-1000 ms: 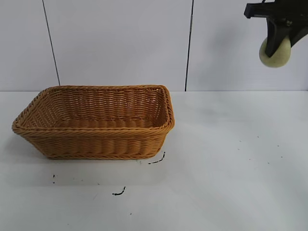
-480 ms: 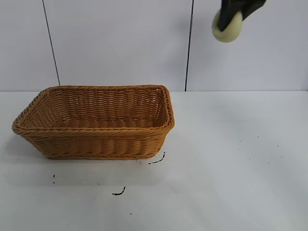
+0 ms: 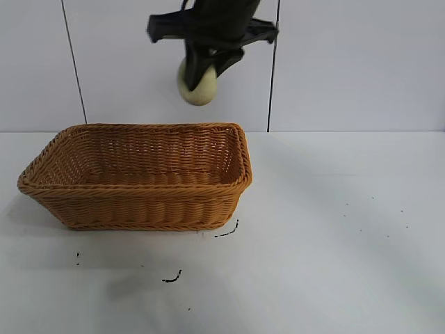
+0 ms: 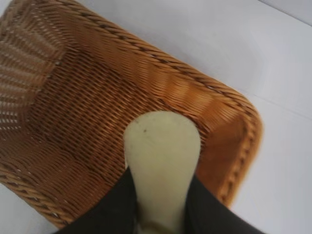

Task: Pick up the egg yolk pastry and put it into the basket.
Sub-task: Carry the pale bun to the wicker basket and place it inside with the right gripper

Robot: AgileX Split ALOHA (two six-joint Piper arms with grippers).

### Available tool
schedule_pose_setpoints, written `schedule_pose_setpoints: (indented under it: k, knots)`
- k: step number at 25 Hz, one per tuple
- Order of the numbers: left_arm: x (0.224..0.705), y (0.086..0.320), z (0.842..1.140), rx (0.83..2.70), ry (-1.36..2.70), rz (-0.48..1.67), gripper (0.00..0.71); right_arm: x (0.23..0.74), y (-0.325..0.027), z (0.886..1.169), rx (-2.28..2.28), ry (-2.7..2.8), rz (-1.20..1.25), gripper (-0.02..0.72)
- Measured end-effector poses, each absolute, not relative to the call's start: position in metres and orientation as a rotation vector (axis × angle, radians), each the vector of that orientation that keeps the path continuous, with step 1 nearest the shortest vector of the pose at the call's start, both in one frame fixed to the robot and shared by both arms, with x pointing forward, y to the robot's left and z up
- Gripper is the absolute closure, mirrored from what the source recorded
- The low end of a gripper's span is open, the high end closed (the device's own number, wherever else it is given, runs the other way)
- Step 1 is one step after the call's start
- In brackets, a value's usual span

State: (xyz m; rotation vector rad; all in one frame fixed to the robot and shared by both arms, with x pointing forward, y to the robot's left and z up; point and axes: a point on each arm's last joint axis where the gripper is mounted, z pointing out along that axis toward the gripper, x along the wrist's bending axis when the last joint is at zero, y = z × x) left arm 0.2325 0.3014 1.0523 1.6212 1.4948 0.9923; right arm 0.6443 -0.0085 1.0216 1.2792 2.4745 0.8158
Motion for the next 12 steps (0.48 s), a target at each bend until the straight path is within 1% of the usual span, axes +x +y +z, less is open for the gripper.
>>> schedule_pose_setpoints:
  k: [3, 5, 9, 12]
  knots:
    - [0.233, 0.301, 1.052, 1.621, 1.495, 0.992, 0.014, 0.643, 0.014, 0.990, 1.245, 2.501, 0.829, 0.563]
    - [0.233, 0.301, 1.052, 1.621, 1.495, 0.992, 0.014, 0.645, 0.020, 0.970, 1.244, 2.516, 0.814, 0.563]
    - [0.233, 0.301, 1.052, 1.621, 1.495, 0.992, 0.014, 0.651, 0.026, 0.934, 1.274, 2.533, 0.790, 0.563]
    - [0.233, 0.301, 1.052, 1.621, 1.495, 0.992, 0.014, 0.653, 0.028, 0.915, 1.285, 2.539, 0.778, 0.563]
